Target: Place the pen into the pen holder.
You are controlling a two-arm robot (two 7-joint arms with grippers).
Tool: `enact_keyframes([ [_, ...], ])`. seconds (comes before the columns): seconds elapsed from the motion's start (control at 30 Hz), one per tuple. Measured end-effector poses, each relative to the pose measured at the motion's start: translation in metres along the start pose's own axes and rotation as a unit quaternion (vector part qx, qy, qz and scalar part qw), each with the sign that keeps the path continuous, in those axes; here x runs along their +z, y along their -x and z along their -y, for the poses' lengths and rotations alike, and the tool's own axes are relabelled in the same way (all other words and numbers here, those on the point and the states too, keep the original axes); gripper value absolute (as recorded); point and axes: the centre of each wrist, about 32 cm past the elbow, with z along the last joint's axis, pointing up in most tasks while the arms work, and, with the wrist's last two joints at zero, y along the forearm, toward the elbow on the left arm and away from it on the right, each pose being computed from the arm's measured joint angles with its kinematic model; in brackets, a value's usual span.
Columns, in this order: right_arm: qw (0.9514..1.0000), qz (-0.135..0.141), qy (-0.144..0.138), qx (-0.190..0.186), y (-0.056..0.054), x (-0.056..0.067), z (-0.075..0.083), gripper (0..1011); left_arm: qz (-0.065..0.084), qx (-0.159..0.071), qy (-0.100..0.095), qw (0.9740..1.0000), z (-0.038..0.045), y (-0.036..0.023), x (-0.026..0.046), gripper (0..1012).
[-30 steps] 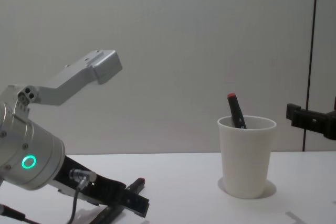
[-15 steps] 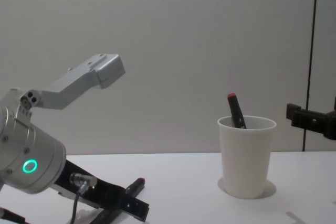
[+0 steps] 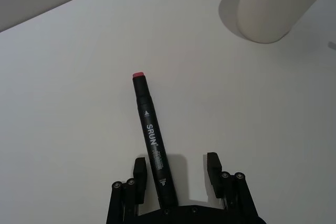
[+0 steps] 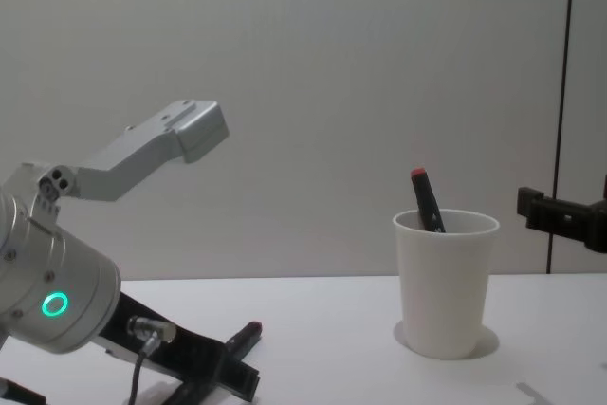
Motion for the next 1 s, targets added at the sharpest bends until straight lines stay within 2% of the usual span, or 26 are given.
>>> enact_keyframes([
  [0.17,1.0000,0.000,0.000,0.000,0.0000,0.0000,0.0000,1002,0.001,0.000,0.000,1.0000,0.0001,0.0002,-0.0001,605],
  [0.3,1.0000,0.000,0.000,0.000,0.0000,0.0000,0.0000,1002,0.001,0.000,0.000,1.0000,0.0001,0.0003,-0.0001,446],
  [0.37,1.0000,0.000,0.000,0.000,0.0000,0.0000,0.0000,1002,0.001,0.000,0.000,1.0000,0.0002,0.0003,-0.0001,403],
  [0.4,1.0000,0.000,0.000,0.000,0.0000,0.0000,0.0000,1002,0.002,0.000,0.000,1.0000,0.0002,0.0003,-0.0001,340],
  [0.5,1.0000,0.000,0.000,0.000,0.0000,0.0000,0.0000,1002,0.002,0.000,0.000,1.0000,0.0002,0.0004,-0.0001,282],
  [0.57,1.0000,0.000,0.000,0.000,0.0000,0.0000,0.0000,1002,0.002,0.000,0.000,1.0000,0.0002,0.0004,-0.0001,205],
  [0.63,1.0000,0.000,0.000,0.000,0.0000,0.0000,0.0000,1002,0.002,0.000,0.000,1.0000,0.0002,0.0004,-0.0001,173],
  [1.0,1.0000,0.000,0.000,0.000,0.0000,0.0000,0.0000,1002,0.002,0.000,0.000,1.0000,0.0002,0.0004,-0.0001,173],
])
